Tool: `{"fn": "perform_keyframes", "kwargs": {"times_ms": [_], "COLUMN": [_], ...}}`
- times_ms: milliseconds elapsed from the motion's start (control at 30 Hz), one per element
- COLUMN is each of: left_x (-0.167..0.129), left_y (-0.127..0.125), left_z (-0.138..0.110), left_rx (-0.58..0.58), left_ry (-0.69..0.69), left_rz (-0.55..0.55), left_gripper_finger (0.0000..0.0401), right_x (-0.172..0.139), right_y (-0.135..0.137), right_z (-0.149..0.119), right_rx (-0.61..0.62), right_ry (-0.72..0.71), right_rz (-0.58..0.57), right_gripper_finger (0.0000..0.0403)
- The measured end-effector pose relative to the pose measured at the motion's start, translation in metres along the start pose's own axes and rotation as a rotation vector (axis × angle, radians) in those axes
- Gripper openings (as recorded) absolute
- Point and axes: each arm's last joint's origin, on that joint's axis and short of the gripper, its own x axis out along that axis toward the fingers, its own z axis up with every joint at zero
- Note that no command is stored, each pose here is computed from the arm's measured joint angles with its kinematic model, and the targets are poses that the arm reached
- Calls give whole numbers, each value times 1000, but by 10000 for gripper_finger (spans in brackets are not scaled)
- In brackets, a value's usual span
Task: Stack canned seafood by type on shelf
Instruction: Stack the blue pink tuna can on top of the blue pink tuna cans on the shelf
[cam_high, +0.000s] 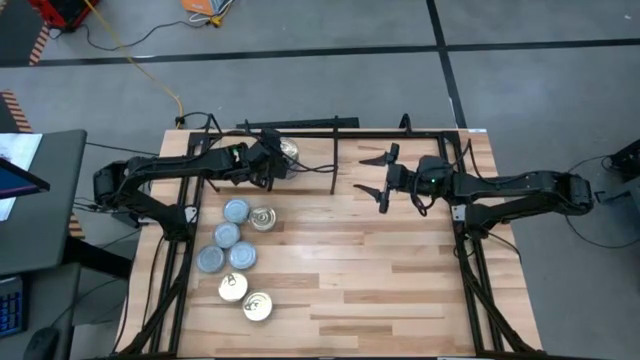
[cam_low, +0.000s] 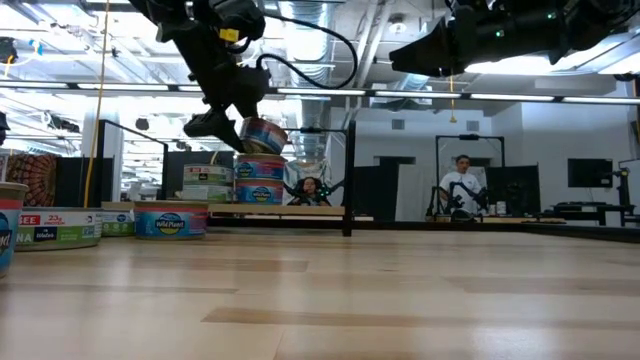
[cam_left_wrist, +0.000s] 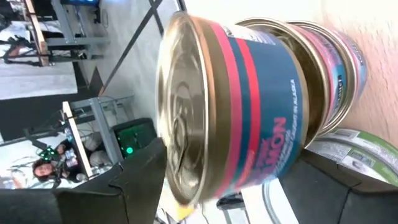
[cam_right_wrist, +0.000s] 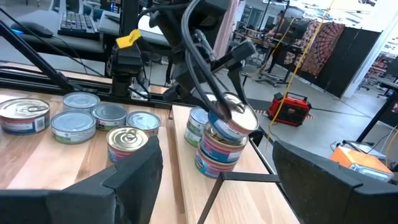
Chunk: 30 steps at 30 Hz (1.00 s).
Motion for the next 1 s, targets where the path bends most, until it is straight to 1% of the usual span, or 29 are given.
{"fn": "perform_keyframes", "kwargs": {"times_ms": [133,267,433,667,800,867,933,1000], "left_x": [-6,-7,-6,-8,-20,-31,-44,-58], "left_y": [6,3,6,2,-6,-13,-26,-39], "left_z": [-1,-3,-4,-5,1,9,18,26], "left_rx": [-7,-16,-41,-6,30,28,41,25], "left_ry": [14,16,28,66,85,71,72,60], "left_rz": [-42,-82,-59,-81,-76,-69,-75,-87], "left_gripper_finger": [282,282,282,282,282,281,281,281], "right_x": [0,0,0,0,0,0,0,0], "right_y": [0,0,0,0,0,0,-1,-1], "right_z": [0,0,0,1,1,1,2,3], "right_rx": [0,0,1,1,0,0,0,-7], "right_ry": [-2,-4,-5,-8,-8,-9,-15,-31], "right_rz": [-1,-1,-1,-2,-2,-4,-10,-17], "right_gripper_finger": [331,331,331,331,331,330,331,331]}}
